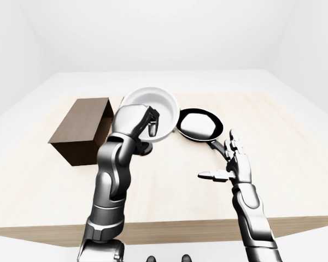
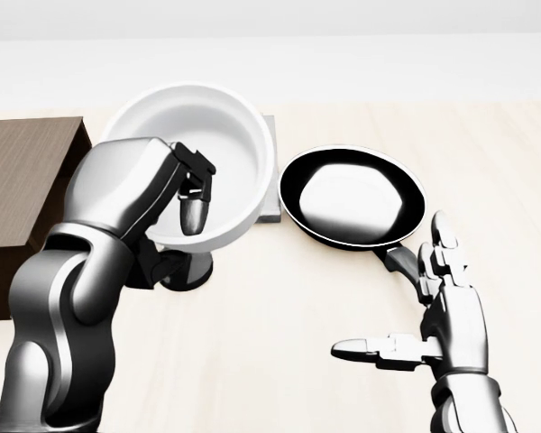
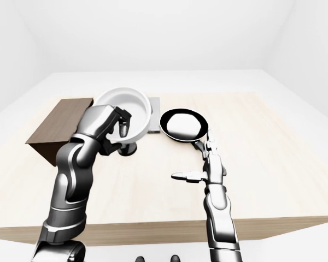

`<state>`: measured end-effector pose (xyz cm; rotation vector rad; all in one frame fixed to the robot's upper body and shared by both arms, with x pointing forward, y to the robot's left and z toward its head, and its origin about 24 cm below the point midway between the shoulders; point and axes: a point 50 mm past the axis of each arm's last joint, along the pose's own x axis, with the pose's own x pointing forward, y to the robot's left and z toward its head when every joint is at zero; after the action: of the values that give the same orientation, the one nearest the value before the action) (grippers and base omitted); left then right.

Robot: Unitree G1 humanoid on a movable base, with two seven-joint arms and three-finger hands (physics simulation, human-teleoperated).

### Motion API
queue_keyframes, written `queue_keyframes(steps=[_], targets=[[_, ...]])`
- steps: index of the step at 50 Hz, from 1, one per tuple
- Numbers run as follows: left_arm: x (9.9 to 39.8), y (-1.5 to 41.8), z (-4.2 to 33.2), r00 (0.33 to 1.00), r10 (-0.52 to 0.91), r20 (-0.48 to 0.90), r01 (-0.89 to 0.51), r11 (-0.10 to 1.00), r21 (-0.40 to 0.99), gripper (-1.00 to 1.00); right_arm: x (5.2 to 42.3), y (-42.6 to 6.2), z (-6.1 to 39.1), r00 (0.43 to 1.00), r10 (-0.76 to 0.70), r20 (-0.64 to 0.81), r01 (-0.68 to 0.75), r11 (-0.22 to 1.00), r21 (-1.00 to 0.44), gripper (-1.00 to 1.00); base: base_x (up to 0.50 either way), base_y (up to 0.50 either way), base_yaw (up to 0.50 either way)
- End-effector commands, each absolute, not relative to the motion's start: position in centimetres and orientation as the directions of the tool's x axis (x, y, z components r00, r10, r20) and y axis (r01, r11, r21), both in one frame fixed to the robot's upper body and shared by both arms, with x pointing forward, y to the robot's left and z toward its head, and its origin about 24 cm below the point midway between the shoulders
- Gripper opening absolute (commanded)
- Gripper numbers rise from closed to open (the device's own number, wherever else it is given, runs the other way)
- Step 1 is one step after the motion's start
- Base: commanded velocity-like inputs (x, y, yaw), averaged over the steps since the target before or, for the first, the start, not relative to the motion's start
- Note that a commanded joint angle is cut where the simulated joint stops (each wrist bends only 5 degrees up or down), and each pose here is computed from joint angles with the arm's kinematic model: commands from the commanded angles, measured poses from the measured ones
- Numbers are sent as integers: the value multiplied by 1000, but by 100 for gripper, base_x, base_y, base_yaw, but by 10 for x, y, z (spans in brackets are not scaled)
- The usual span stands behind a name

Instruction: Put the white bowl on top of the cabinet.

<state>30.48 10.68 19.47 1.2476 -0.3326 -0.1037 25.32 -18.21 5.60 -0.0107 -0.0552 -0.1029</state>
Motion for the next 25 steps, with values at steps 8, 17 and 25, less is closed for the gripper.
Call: queue_keyframes(steps=[8, 17, 25], targets=[[323, 129, 256, 883, -219, 415, -307, 399, 864, -100, 253, -181, 55, 994, -99, 55, 100, 995, -11, 100, 0, 0, 0], [337, 144, 268, 862, -169, 479, -357, 469, 808, -100, 253, -179, 53, 994, -95, 53, 96, 995, -16, 100, 0, 0, 0], [344, 161, 281, 840, -116, 530, -411, 503, 760, -100, 252, -179, 53, 994, -94, 53, 95, 995, -17, 100, 0, 0, 0]])
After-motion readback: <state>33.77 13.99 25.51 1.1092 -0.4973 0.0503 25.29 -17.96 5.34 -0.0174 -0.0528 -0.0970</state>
